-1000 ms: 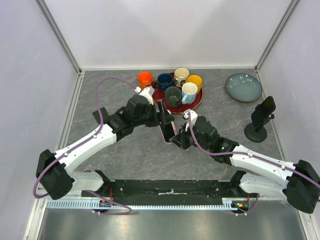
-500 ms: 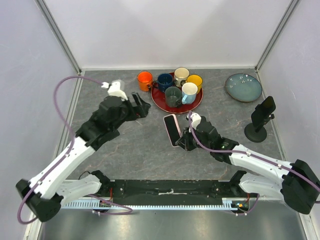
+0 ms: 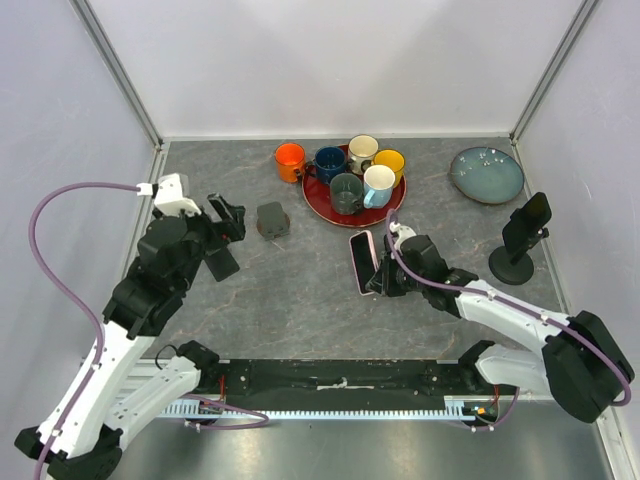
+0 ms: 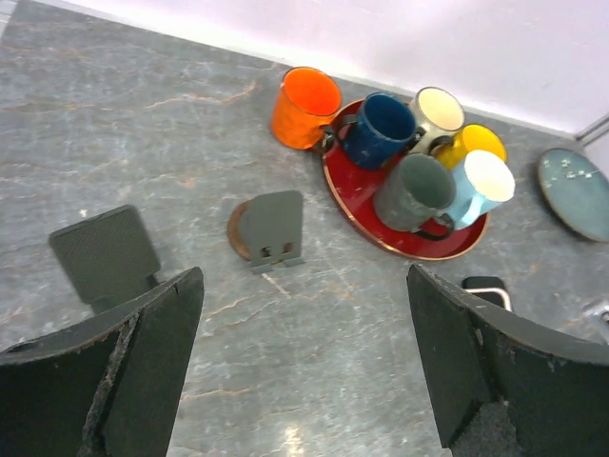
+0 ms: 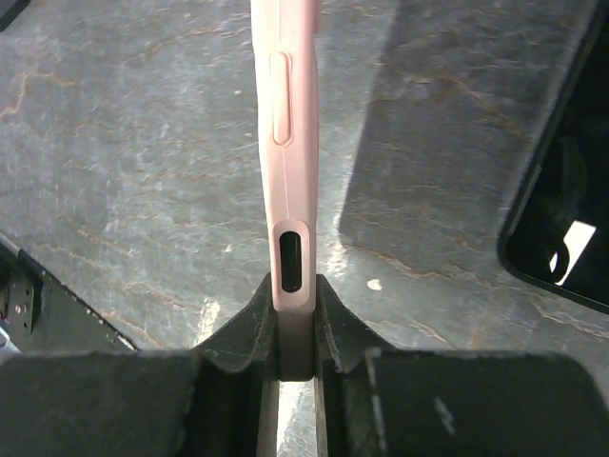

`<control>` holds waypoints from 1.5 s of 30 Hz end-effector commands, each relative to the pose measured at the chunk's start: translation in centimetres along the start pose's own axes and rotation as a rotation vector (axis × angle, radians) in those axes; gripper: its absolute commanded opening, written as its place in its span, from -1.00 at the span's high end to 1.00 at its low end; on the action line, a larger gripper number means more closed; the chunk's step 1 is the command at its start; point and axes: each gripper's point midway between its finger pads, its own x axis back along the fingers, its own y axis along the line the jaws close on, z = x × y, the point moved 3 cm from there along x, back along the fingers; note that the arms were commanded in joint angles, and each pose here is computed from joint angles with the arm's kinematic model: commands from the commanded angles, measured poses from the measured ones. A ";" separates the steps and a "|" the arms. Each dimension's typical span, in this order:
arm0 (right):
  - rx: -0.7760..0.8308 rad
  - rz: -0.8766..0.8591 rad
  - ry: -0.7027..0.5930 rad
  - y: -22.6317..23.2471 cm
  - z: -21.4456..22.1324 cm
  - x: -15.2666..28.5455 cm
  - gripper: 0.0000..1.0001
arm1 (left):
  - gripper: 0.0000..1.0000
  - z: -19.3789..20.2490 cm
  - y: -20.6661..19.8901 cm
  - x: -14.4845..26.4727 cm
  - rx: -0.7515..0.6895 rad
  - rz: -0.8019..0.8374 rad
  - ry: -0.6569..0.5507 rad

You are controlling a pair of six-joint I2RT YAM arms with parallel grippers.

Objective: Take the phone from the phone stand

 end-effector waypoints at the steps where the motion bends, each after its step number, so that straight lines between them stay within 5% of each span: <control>1: -0.060 -0.062 -0.058 1.0 -2.8 -0.1 1.00 | -0.88 2.1 2.7 -0.2 -0.113 -0.093 0.022; 19: -0.243 -0.077 0.020 -0.3 -2.3 -3.6 0.98 | -0.86 3.3 5.3 -0.4 -0.136 -0.138 -0.009; 28: -0.284 0.000 0.019 -2.4 -1.6 -4.1 0.42 | -0.86 3.4 5.4 -0.4 -0.122 -0.128 -0.009; 36: -0.266 0.069 0.011 -3.8 -1.3 -3.9 0.25 | -0.85 3.6 5.3 -0.6 -0.113 -0.119 0.004; 45: -0.204 0.159 0.029 -4.9 -1.2 -3.0 -0.16 | -0.85 3.8 5.4 -0.9 -0.105 -0.112 0.018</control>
